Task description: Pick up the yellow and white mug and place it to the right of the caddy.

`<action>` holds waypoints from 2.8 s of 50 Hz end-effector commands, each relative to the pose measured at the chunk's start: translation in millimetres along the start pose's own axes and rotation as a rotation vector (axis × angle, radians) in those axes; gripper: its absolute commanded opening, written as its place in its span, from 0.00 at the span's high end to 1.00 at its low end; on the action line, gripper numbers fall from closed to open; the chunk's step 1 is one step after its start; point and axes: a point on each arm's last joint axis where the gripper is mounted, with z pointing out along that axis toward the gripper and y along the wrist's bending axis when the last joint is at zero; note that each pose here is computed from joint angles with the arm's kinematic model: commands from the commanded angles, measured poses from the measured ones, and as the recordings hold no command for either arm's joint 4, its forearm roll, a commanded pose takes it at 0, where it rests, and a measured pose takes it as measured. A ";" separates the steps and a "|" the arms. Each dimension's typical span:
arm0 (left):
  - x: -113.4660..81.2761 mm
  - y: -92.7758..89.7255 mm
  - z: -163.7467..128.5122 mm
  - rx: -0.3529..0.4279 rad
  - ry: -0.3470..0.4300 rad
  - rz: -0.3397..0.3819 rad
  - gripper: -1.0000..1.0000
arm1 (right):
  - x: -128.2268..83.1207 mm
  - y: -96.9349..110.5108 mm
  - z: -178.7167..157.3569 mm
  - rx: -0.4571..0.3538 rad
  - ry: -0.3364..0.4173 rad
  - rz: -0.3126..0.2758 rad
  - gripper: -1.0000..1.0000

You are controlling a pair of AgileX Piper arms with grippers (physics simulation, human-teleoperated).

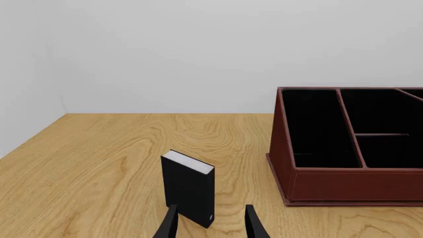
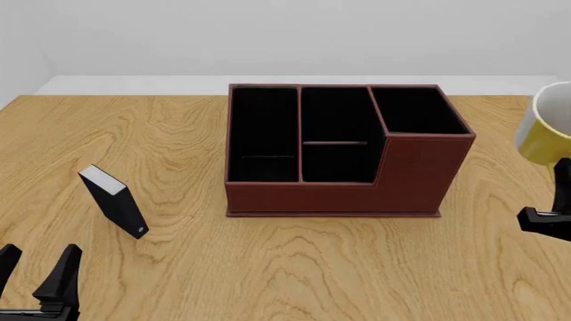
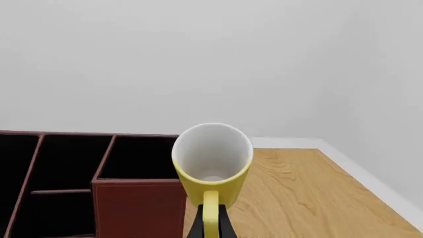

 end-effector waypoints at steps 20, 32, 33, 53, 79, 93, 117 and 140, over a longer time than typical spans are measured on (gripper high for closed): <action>0.0 0.0 0.0 0.000 0.000 0.000 0.00 | 29.7 -2.7 24.3 0.034 0.058 0.022 1.00; 0.0 0.0 0.0 0.000 0.000 0.000 0.00 | 44.3 -3.4 35.6 0.043 0.087 0.021 1.00; 0.0 0.0 0.0 0.000 0.000 0.000 0.00 | 44.7 -3.5 36.5 0.043 0.089 0.021 1.00; 0.0 0.0 0.0 0.000 0.000 0.000 0.00 | 54.6 -3.5 41.1 0.046 0.109 0.024 1.00; 0.0 0.0 0.0 0.000 0.000 0.000 0.00 | 83.7 -3.4 53.5 0.054 0.155 0.035 1.00; 0.0 0.0 0.0 0.000 0.000 0.000 0.00 | 96.4 -2.8 58.1 0.055 0.177 0.038 1.00; 0.0 0.0 0.0 0.000 0.000 0.000 0.00 | 116.9 -2.9 65.5 0.060 0.209 0.044 1.00; 0.0 0.0 0.0 0.000 0.000 0.000 0.00 | 135.1 -3.3 74.0 0.066 0.240 0.048 1.00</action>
